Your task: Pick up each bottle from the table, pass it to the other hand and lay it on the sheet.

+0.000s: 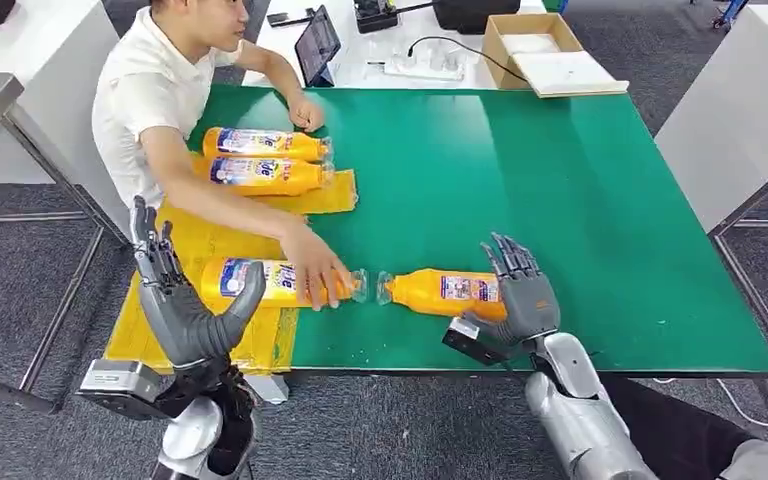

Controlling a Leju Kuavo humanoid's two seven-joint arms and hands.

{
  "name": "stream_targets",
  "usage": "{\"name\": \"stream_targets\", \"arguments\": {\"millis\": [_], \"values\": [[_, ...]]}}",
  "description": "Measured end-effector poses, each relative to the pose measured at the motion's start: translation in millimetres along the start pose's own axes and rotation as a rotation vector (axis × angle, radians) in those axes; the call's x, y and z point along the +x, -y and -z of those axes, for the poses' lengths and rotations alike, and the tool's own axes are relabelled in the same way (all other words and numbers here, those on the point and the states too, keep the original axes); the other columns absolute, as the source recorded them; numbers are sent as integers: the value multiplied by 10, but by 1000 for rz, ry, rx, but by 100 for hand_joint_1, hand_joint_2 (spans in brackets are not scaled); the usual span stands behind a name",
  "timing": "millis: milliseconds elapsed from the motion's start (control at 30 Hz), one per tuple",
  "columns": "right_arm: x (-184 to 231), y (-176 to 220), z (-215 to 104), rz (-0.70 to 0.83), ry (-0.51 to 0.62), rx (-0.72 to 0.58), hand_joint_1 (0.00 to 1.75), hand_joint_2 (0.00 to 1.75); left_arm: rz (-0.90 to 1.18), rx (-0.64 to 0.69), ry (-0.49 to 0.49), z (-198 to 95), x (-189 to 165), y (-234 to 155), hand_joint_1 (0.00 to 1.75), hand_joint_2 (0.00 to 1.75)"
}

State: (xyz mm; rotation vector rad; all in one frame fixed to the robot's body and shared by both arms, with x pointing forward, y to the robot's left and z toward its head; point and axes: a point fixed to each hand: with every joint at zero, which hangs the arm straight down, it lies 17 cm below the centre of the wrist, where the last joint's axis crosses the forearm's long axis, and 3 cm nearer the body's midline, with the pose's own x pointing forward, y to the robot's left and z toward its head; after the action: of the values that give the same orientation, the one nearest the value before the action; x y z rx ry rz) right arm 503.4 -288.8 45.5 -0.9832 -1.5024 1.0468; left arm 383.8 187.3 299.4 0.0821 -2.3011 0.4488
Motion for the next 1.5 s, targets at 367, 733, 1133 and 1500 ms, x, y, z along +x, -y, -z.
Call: {"name": "stream_targets", "arguments": {"millis": [367,733,1133,1500], "values": [[-325,-391,-40,20,-104,175,0,175,-15,-17,-13,-10,-45,58,0,175],[-531,-491,-39,-25,-208,262,0,175,-16,-27,-16,0,-58,88,0,175],[-825,-552,-98,-109,-302,379,175,175,-46,-67,-54,-22,-115,170,0,175],[-650,-608,-100,167,-205,408,175,175,-76,-98,-88,-30,-210,268,0,175]]}}
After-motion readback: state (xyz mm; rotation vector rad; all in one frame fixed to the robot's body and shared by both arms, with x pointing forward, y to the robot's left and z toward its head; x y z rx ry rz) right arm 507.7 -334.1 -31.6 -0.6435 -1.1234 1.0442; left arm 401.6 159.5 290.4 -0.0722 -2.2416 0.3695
